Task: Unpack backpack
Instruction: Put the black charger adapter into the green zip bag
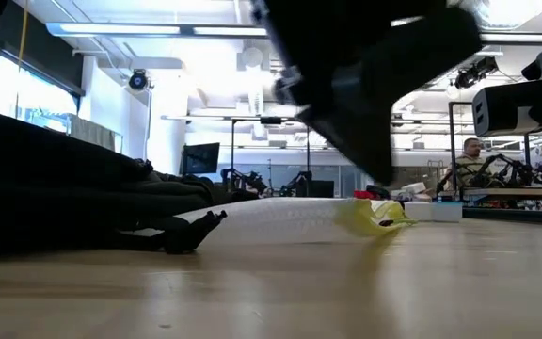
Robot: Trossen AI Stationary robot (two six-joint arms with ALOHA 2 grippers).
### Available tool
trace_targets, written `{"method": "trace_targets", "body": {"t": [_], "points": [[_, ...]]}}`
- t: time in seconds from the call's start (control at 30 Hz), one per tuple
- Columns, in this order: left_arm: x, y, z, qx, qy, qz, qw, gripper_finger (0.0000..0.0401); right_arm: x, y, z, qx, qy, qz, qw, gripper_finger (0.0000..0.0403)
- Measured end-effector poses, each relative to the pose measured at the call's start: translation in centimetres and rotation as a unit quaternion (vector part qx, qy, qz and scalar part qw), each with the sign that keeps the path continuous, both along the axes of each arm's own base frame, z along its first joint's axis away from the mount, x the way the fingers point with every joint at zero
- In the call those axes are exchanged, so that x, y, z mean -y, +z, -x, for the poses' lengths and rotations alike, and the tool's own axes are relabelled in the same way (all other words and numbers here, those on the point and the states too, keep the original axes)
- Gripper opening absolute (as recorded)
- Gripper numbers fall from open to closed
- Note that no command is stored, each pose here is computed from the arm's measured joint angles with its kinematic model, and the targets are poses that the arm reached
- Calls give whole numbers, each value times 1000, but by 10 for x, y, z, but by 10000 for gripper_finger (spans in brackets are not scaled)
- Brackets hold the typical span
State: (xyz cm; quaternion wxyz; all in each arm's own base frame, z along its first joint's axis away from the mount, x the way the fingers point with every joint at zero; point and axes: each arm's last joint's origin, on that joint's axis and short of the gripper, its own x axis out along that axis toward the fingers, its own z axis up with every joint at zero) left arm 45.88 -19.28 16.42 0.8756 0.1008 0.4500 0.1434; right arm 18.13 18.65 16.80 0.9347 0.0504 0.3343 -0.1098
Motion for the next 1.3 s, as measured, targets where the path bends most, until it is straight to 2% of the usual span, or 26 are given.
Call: {"method": "trace_targets", "body": {"t": [0.13, 0.23, 0.37, 0.53, 0.87, 1.03, 1.17, 1.3], "points": [[4, -3, -5, -25, -101, 1, 995, 116, 0, 0, 0, 0, 1, -1, 1000, 118], [2, -13, -7, -48, -128, -19, 990, 164, 0, 0, 0, 0, 1, -2, 1000, 118], [-2, -21, -7, -58, -118, -79, 988, 203, 0, 0, 0, -2, 3, -1, 1000, 118], [-7, -28, -1, -83, -83, -125, 985, 210, 0, 0, 0, -2, 4, 0, 1000, 118], [-14, -31, 13, -122, -11, -120, 985, 198, 0, 0, 0, -3, 4, 0, 1000, 118], [-14, -32, 13, -119, 7, -87, 989, 181, 0, 0, 0, -3, 4, -1, 1000, 118], [-18, -33, 13, -127, 25, -57, 990, 128, 0, 0, 0, -3, 4, -2, 1000, 118], [-22, -33, 14, -147, 21, -48, 988, 23, 0, 0, 0, -3, 4, -1, 1000, 118]]}}
